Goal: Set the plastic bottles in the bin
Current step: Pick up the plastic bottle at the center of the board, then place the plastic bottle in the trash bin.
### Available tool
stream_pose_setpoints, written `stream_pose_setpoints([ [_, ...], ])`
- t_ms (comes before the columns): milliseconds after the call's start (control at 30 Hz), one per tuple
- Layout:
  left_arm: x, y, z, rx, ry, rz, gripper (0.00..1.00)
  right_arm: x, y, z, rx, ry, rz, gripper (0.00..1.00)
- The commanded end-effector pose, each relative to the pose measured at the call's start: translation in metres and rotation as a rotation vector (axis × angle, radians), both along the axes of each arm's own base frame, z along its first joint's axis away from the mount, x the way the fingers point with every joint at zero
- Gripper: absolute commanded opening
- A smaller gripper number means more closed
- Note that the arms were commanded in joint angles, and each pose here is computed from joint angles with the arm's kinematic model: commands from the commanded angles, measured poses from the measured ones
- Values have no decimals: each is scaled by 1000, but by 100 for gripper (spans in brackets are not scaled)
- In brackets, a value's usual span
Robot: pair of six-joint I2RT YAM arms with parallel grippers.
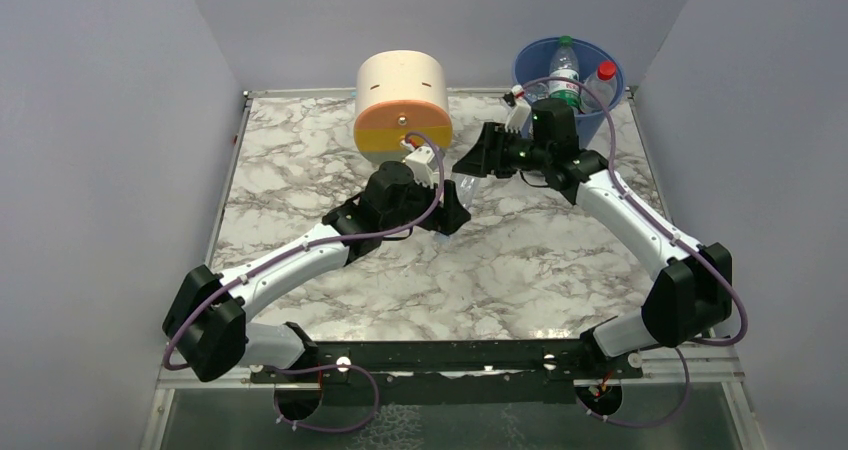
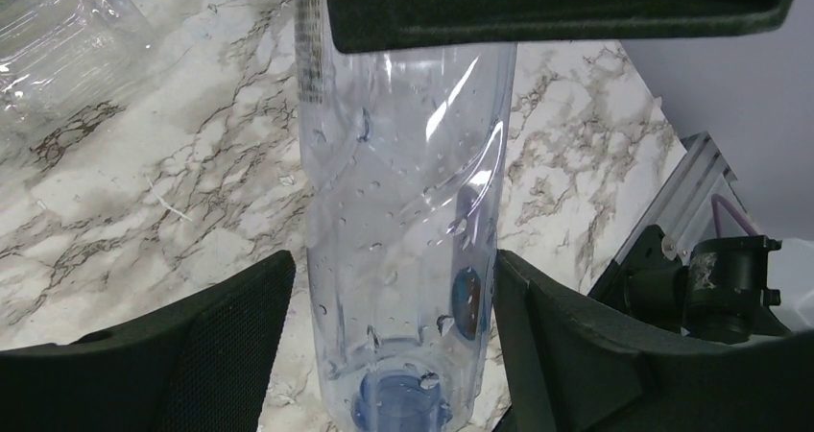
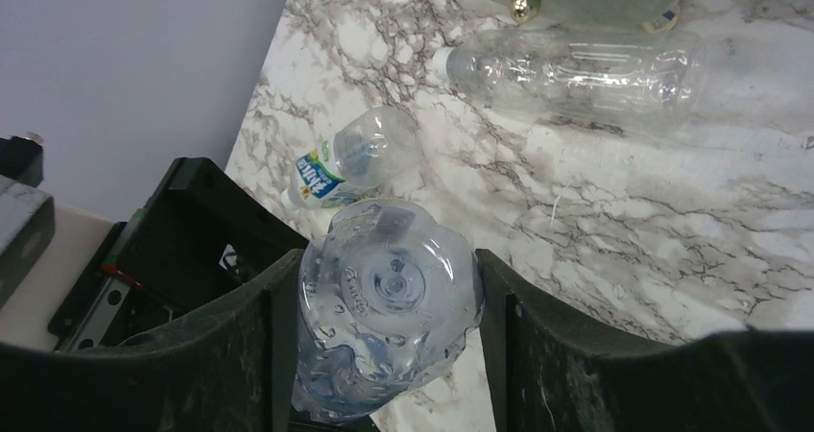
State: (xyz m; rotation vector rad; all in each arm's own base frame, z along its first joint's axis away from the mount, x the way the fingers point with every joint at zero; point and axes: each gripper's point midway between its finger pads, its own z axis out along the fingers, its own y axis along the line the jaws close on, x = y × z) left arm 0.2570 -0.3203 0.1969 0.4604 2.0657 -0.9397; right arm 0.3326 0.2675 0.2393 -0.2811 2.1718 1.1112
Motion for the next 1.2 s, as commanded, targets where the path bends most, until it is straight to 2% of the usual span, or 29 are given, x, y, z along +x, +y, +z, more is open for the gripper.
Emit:
stream_pose_setpoints([
  [0,4,0,25,-61,-35,9,80,12,2,24,0,-71,-18,57],
  [133,3,6,44,-86,-57,21,88,24,-3,33,-38,-113,-56,57],
  [233,1,10,56,-91,-71,20,90,33,-6,42,-61,-148,-82,57],
  [333,-2,13,70,-103,-86,24,99,42,-8,51,-82,-176,-105,57],
  [667,-14,38,125,-136,-168,66,99,80,-24,87,-171,-303,-228,57],
  [867,-13,43,119,-113,-158,83,99,114,-46,132,-242,-433,-363,57],
  [1167,-14,50,111,-95,-149,104,99,156,-112,198,-295,-616,-676,57],
])
